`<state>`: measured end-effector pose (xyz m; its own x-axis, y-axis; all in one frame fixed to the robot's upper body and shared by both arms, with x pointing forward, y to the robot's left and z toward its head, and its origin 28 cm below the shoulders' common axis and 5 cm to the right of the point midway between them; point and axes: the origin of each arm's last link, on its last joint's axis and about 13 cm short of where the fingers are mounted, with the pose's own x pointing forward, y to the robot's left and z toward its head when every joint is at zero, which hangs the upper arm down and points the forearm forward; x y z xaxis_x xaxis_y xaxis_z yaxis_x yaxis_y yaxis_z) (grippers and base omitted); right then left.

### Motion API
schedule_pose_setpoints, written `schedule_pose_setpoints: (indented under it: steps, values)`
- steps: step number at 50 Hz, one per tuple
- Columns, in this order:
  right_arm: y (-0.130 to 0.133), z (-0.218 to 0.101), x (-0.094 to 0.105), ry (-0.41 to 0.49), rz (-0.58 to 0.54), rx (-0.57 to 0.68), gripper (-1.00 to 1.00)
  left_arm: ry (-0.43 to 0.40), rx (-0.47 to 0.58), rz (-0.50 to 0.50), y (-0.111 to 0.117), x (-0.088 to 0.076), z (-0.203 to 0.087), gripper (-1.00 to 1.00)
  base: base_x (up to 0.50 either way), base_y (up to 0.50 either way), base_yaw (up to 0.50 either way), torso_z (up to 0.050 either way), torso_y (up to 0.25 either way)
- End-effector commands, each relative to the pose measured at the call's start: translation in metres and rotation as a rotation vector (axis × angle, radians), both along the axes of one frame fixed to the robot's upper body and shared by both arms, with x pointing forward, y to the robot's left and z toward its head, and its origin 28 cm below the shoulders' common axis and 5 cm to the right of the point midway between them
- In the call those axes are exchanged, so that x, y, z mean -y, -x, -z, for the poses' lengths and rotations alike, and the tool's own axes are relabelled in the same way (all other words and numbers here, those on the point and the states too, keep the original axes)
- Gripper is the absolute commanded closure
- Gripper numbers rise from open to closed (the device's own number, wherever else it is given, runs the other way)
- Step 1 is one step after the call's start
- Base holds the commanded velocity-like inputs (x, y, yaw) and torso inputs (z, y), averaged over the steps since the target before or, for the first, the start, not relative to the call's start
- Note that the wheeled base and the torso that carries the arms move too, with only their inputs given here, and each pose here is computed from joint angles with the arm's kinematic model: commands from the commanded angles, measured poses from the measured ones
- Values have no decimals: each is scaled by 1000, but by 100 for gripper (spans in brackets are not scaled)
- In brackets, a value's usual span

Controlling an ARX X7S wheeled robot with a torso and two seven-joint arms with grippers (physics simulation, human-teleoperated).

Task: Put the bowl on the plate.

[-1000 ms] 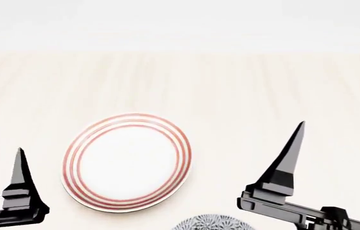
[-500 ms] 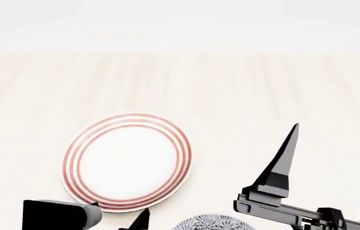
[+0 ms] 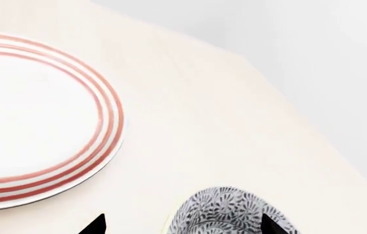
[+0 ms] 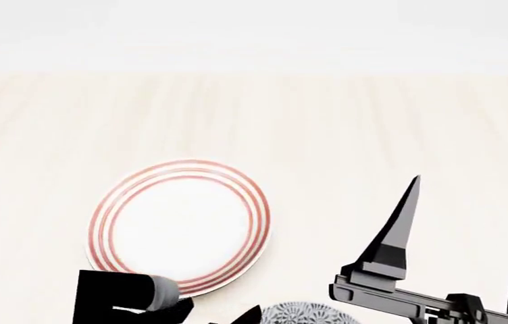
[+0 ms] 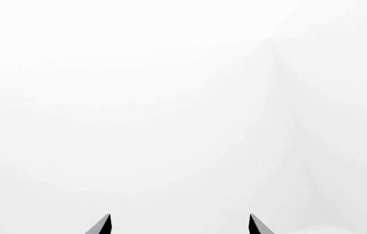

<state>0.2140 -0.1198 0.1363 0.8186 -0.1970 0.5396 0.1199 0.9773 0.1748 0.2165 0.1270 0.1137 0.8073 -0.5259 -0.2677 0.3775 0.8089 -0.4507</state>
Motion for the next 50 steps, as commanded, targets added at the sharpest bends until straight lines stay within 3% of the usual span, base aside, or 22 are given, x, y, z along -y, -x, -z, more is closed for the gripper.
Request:
schedule_pose_setpoints:
  steps: [1, 28, 50]
  values:
    - [0, 1, 2, 8, 10, 5, -100, 52, -46, 24, -2, 3, -3, -100, 0, 0, 0, 0, 0]
    - [-1, 2, 2, 13, 9, 0, -100, 5, -103, 16, -1, 6, 7, -100, 0, 0, 0, 0, 0]
    - [-1, 2, 2, 15, 9, 0, -100, 13, -146, 30, 0, 7, 13, -100, 0, 0, 0, 0, 0]
